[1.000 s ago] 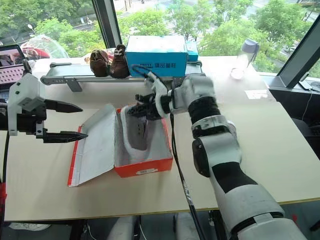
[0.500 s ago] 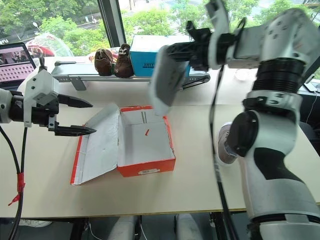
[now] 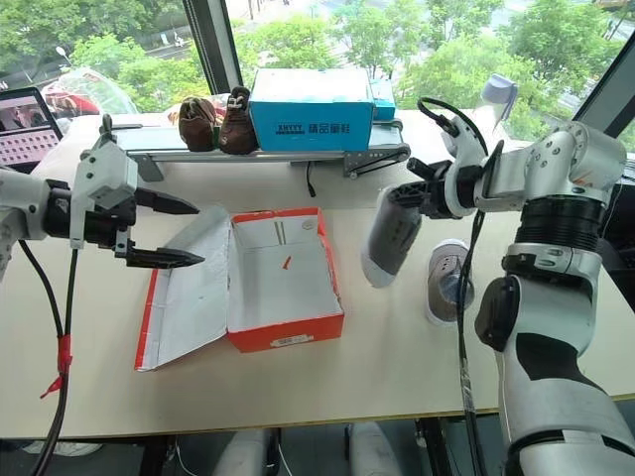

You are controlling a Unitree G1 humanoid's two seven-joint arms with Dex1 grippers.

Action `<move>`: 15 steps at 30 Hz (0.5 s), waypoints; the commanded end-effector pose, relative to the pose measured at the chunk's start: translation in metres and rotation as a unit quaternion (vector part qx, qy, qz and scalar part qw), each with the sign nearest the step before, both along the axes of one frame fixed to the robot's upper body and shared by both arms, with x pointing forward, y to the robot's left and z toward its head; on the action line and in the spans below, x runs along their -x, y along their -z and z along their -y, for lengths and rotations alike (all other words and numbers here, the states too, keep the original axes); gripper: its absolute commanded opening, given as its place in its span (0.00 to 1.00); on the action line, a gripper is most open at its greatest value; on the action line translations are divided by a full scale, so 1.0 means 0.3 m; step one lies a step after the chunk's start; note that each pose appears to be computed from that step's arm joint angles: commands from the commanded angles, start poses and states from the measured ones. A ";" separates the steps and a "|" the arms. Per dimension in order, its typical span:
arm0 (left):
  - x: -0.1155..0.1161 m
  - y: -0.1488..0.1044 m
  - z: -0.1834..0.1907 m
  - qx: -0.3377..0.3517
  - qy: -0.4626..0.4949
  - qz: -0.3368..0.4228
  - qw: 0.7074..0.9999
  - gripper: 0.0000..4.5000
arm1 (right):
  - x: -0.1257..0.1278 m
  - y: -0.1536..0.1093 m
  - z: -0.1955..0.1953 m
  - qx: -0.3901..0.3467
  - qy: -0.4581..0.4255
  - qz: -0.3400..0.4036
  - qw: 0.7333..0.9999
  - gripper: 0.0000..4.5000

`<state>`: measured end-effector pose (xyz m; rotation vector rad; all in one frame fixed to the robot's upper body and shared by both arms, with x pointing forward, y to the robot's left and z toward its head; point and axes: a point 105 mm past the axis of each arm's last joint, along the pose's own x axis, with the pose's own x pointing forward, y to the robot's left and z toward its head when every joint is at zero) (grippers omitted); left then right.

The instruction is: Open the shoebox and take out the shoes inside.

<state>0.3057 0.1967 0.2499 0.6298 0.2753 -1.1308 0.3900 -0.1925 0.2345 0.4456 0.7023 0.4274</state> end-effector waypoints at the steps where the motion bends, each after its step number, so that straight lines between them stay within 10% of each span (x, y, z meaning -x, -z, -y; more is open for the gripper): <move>1: 0.023 -0.035 -0.017 -0.007 -0.008 0.022 1.000 1.00 | -0.003 0.013 0.063 0.011 0.024 0.006 1.000 0.00; 10: 0.043 -0.038 -0.036 -0.012 -0.026 0.024 0.999 1.00 | -0.060 0.188 0.031 0.058 0.011 -0.020 0.998 0.00; 15: 0.058 -0.042 -0.046 -0.013 -0.035 0.025 0.999 1.00 | -0.082 0.178 -0.052 0.050 -0.028 -0.003 0.998 0.41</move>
